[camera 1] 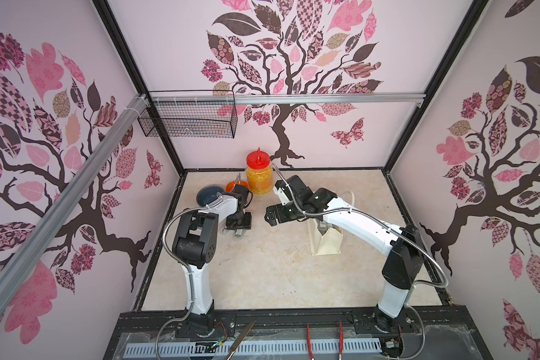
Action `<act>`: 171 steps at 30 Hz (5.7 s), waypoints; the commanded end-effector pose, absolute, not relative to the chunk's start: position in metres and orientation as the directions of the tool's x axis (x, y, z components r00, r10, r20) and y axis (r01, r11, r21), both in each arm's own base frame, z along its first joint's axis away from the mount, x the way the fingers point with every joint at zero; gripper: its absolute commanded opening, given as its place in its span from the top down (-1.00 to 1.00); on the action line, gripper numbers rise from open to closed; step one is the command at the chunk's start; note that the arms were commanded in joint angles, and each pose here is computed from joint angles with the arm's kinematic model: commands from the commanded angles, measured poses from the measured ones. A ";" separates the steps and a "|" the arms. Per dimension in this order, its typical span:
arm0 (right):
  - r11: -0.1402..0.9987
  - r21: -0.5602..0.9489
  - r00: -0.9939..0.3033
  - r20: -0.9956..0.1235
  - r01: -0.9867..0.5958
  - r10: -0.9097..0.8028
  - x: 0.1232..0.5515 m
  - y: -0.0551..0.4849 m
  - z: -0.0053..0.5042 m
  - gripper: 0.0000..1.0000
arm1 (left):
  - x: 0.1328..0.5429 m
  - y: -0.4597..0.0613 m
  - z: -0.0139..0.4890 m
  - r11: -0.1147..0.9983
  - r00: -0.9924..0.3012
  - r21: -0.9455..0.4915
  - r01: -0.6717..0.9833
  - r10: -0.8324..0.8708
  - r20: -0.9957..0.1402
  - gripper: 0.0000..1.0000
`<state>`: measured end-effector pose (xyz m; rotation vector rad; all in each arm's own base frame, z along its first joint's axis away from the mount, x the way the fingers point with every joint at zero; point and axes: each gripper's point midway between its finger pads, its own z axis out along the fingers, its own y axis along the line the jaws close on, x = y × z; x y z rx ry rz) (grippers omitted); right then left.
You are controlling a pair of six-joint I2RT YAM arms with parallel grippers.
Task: Put the compass set into the canvas bag
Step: Pick up the compass set at the center of the board, then place the compass set in the canvas bag.
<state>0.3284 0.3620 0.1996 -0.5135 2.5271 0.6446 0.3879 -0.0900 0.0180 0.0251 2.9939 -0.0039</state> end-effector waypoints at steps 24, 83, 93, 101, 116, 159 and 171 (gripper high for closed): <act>0.805 0.350 -0.796 -0.560 -0.479 -0.230 0.312 0.348 0.222 -1.00 | 0.357 -0.085 0.028 1.000 -0.992 0.022 -0.006 -0.003 -0.124 -0.23; 0.848 0.283 -0.468 -0.882 -0.449 0.047 0.339 0.241 0.424 -0.99 | 0.364 -0.157 0.300 0.941 -0.812 -0.327 0.085 -0.125 -0.571 0.32; 0.905 0.334 -0.511 -0.844 -0.263 0.163 0.354 0.151 0.391 -1.00 | 0.347 -0.272 0.361 0.845 -0.787 -0.451 0.288 -0.060 -0.614 0.30; 0.929 0.329 -0.520 -0.831 -0.170 0.199 0.348 0.131 0.365 -0.99 | 0.312 -0.372 0.357 0.759 -0.797 -0.501 0.416 0.040 -0.602 0.31; 0.932 0.330 -0.311 -0.879 0.151 0.362 0.320 0.021 0.381 -1.00 | 0.313 -0.434 0.282 0.774 -0.858 -0.513 0.370 0.074 -0.508 0.34; 0.927 0.376 -0.423 -0.838 0.009 0.344 0.334 0.056 0.344 -1.00 | 0.344 -0.446 0.125 0.925 -0.941 -0.347 0.156 0.031 -0.338 0.21; 0.928 0.374 -0.431 -0.837 0.000 0.337 0.335 0.058 0.345 -1.00 | 0.341 -0.456 0.198 0.882 -0.876 -0.394 0.258 0.042 -0.480 -0.34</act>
